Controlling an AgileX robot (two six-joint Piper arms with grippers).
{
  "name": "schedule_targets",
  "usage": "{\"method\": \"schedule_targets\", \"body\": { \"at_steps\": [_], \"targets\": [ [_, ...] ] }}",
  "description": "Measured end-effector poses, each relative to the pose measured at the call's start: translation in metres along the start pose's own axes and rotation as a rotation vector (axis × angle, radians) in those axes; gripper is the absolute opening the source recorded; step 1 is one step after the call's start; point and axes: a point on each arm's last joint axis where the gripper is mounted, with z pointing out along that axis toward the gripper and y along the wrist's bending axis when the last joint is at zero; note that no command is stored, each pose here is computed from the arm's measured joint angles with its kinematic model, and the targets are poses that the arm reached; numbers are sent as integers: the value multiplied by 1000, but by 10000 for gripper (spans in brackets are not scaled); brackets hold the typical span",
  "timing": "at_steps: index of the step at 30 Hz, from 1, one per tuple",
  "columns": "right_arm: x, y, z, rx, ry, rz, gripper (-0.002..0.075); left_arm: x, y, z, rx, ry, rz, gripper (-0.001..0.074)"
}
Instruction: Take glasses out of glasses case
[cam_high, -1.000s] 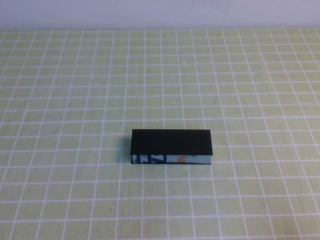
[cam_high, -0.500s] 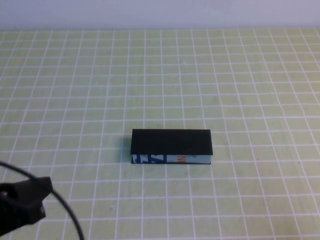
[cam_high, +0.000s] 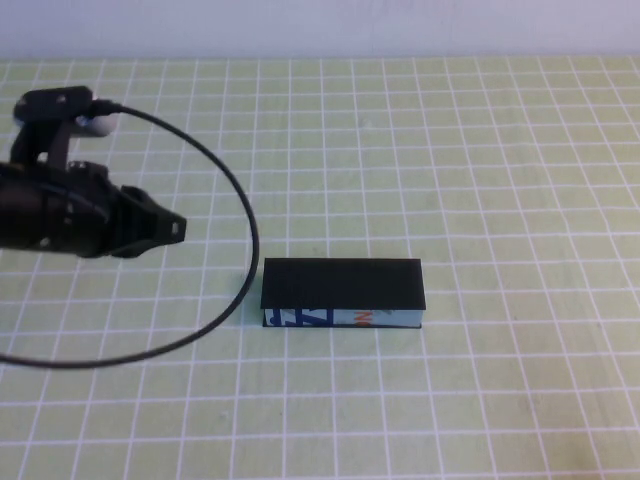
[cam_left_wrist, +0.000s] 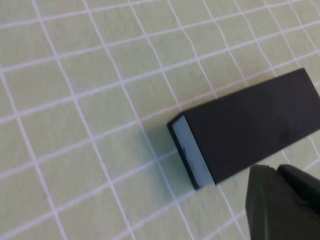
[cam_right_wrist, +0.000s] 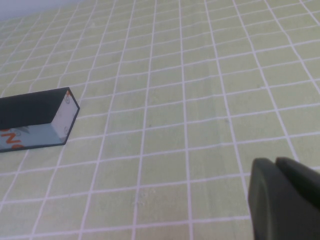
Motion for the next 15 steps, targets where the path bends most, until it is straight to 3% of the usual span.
{"method": "schedule_targets", "body": {
  "at_steps": [9,15],
  "targets": [
    [0,0,0,0,0,0,-18,-41,34,76,126,48,5,-4],
    [0,0,0,0,0,0,-18,-44,33,120,181,111,39,-4]
  ]
}}
